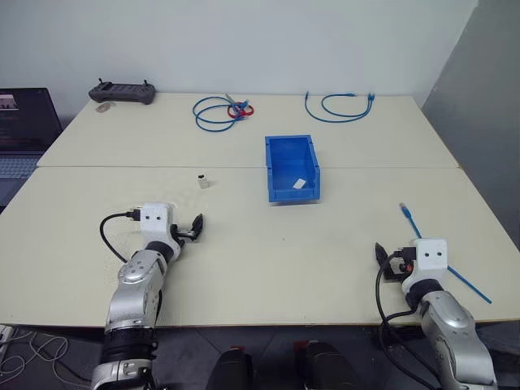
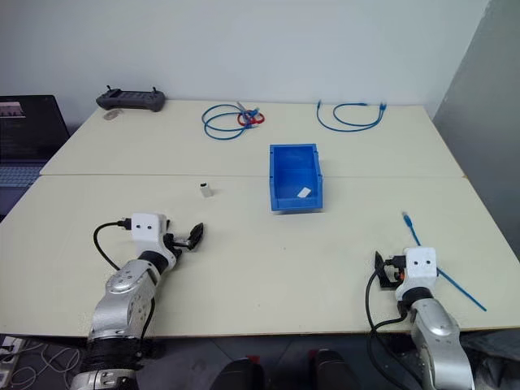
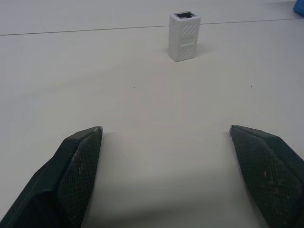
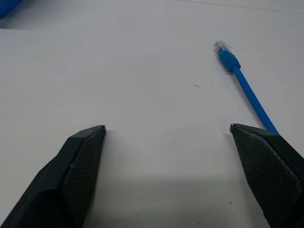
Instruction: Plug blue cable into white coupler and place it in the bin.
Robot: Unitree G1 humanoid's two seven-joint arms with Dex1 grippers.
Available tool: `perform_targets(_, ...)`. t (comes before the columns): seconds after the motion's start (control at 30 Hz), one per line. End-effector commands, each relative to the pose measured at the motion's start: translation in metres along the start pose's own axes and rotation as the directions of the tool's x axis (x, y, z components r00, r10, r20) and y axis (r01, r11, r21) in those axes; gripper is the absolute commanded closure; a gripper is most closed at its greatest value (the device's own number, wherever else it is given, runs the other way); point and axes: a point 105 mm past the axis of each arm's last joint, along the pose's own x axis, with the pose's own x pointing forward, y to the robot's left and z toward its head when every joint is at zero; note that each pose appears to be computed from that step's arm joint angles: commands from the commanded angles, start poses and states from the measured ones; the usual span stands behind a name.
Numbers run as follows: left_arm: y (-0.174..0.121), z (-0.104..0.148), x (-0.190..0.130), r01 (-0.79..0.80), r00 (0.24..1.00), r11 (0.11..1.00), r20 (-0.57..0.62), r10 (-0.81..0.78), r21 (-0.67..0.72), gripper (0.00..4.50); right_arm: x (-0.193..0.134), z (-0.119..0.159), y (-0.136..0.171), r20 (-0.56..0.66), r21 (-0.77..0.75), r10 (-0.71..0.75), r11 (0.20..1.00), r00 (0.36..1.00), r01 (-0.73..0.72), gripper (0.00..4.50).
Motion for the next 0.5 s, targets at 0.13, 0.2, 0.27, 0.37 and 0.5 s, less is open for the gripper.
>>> perform_targets(0.13, -0.005, 0.015, 0.003, 0.006, 0.999, 1.000, 0.046, -0.006, 0.009, 0.00, -0.004, 0.010, -0.005, 0.039, -0.017, -0.032, 0.999, 0.999, 0.032, 0.03)
perform_targets(0.2, -0.007, 0.014, 0.003, 0.017, 0.999, 1.000, 0.041, -0.018, 0.019, 0.00, -0.004, 0.010, -0.006, 0.038, -0.015, -0.039, 0.999, 0.999, 0.039, 0.03)
perform_targets(0.27, -0.007, 0.013, 0.003, 0.025, 0.999, 0.999, 0.038, -0.026, 0.020, 0.00, -0.005, 0.010, -0.006, 0.039, -0.018, -0.039, 0.999, 0.998, 0.039, 0.03)
perform_targets(0.37, -0.007, 0.012, 0.002, 0.029, 0.999, 0.999, 0.034, -0.030, 0.019, 0.00, -0.007, 0.010, -0.005, 0.039, -0.019, -0.040, 0.999, 0.998, 0.040, 0.03)
perform_targets(0.5, -0.010, 0.010, 0.000, 0.050, 0.998, 0.999, 0.027, -0.050, 0.013, 0.00, -0.009, 0.010, -0.006, 0.038, -0.020, -0.041, 0.999, 0.998, 0.041, 0.03)
